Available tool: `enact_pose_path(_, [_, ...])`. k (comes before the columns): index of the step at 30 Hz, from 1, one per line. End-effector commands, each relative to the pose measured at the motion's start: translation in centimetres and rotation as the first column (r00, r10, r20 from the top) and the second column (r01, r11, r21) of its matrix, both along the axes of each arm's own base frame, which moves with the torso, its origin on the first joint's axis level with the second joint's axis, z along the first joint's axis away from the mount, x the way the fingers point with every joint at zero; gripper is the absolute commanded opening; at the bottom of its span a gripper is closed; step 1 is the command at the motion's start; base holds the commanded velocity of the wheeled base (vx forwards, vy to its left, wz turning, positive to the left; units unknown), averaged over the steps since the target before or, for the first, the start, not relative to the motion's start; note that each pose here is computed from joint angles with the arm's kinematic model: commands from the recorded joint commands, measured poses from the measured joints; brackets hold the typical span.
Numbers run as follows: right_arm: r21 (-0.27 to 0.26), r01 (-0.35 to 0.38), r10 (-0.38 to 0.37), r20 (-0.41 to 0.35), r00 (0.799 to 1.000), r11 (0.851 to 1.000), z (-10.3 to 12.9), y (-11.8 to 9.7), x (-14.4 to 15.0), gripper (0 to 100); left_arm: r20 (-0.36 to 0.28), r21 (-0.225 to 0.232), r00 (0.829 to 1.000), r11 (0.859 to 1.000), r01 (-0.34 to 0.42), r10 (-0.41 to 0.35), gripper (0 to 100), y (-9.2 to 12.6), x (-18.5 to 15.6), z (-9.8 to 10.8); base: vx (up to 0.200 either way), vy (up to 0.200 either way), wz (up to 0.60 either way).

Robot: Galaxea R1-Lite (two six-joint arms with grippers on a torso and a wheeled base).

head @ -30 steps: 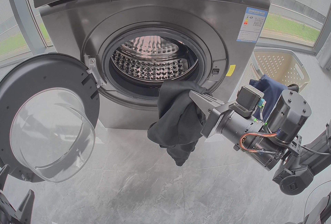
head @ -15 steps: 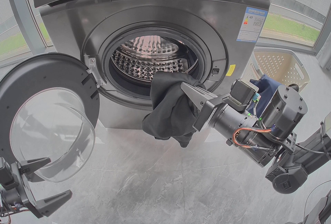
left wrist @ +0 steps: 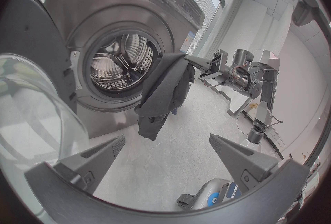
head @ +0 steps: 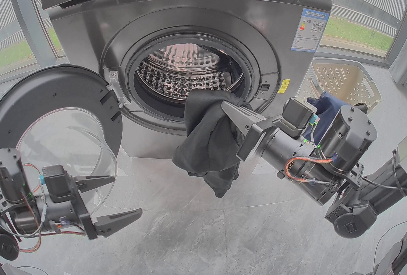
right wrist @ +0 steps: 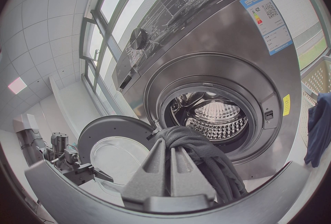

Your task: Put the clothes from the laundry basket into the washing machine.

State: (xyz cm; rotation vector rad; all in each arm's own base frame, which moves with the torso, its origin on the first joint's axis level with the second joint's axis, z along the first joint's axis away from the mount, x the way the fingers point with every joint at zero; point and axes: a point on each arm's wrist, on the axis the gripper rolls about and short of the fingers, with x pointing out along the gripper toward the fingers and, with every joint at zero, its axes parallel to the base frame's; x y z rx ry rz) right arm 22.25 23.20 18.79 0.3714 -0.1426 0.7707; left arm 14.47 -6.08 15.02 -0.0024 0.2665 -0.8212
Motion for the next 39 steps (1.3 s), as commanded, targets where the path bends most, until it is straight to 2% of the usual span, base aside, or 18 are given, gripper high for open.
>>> enact_pose_path(1, [-0.004,0.002,-0.002,-0.006,1.000,1.000,-0.2,0.1,-0.1,0,-0.087,0.034,0.995,0.998,0.055,-0.052,100,-2.6,3.2,-1.8,0.000,0.000,0.00])
enact_pose_path(4, [-0.004,0.000,0.000,-0.006,1.000,1.000,-0.3,0.2,0.0,0,-0.104,0.038,0.993,0.998,0.059,-0.054,100,-2.8,3.7,-2.2,0.000,0.000,0.00])
enact_pose_path(8, [-0.007,0.002,-0.002,-0.010,1.000,1.000,-0.5,0.4,0.2,0,-0.156,0.054,0.985,0.995,0.086,-0.076,100,-3.6,4.3,-3.4,0.000,0.000,0.00])
enact_pose_path(15, [0.006,0.003,-0.003,0.001,1.000,1.000,-0.5,0.4,0.2,0,-0.148,0.046,0.984,0.993,0.106,-0.098,100,-4.8,5.5,-4.1,0.000,0.000,0.00])
enact_pose_path(21, [0.000,0.002,-0.002,-0.002,1.000,1.000,-1.1,0.8,0.5,0,-0.167,0.013,0.973,0.986,0.166,-0.162,100,-7.4,6.4,-4.8,0.000,0.000,0.00])
enact_pose_path(27, [-0.004,-0.002,0.002,-0.005,1.000,1.000,-1.7,1.3,0.6,0,-0.149,0.009,0.979,0.990,0.144,-0.141,100,-8.4,7.7,-4.8,0.000,0.000,0.00])
enact_pose_path(33, [0.005,-0.002,0.002,0.004,1.000,1.000,-1.4,1.5,0.8,0,-0.198,-0.069,0.968,0.987,0.145,-0.156,100,-9.9,8.0,-4.7,0.000,0.000,0.00])
enact_pose_path(39, [0.009,-0.001,0.001,0.007,1.000,1.000,-1.3,1.5,0.8,0,-0.217,-0.066,0.966,0.989,0.132,-0.143,100,-10.9,9.3,-5.9,0.000,0.000,0.00])
